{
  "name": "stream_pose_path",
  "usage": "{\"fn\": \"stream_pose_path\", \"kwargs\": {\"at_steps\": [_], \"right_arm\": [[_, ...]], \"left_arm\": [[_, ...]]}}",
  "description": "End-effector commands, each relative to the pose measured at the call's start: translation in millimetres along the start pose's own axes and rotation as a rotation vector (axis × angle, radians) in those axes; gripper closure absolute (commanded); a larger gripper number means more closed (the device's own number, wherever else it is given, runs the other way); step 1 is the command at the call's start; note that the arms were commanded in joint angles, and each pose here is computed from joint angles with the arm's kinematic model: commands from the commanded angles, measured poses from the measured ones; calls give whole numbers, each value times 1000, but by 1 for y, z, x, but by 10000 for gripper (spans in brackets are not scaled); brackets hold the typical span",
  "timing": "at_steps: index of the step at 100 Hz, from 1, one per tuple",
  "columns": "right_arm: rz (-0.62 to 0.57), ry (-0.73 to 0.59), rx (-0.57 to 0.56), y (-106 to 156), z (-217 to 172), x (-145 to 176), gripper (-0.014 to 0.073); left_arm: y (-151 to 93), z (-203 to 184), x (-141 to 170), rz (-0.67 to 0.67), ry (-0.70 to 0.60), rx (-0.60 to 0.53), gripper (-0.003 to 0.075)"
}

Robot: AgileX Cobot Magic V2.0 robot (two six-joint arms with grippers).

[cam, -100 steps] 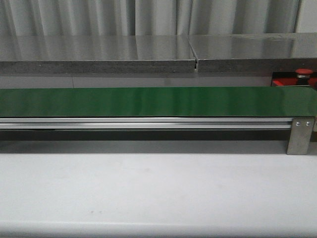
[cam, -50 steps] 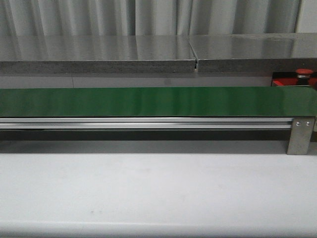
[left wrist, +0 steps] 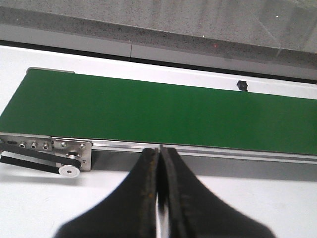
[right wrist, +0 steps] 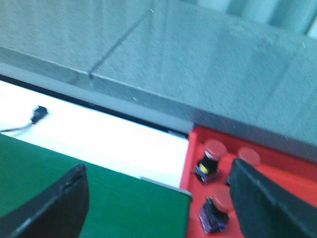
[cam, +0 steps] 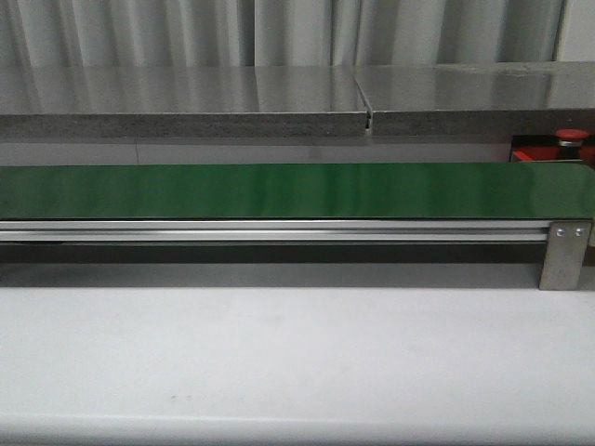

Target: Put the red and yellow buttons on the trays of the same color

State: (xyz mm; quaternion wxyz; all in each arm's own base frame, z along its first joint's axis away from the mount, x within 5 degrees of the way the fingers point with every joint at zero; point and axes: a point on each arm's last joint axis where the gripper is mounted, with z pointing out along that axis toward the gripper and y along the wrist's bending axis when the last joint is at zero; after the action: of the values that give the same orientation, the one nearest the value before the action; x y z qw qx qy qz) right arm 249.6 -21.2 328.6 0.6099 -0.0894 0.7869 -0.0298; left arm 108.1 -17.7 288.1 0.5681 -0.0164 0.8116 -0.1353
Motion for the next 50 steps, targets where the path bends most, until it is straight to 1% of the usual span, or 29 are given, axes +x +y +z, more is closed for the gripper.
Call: {"fn": "stream_pose_path", "kwargs": {"at_steps": [1,12,17,22,34,50], "right_arm": [[-16,-75,-4,11,-18,-16,14],[-28,-95,-47,26,-32,-11,14],[-7,-114,-53,29,-42,-9,18],[18,-126,-57,32,-50,-5,41],[44,-168,-51,35,-73,3,155],[37,-244,-61,42,-101,9,345]], "left_arm": [[-1,-3,-13,-16,-80,-4,741],[-1,-3,-13,-16,-80,-4,741],[-1,-3,-13,-16,-80,-4,741],[-1,-3,-13,-16,-80,-4,741],[-1,-3,-13,-16,-80,-4,741],[-1,-3,-13,-16,-80,-4,741]]}}
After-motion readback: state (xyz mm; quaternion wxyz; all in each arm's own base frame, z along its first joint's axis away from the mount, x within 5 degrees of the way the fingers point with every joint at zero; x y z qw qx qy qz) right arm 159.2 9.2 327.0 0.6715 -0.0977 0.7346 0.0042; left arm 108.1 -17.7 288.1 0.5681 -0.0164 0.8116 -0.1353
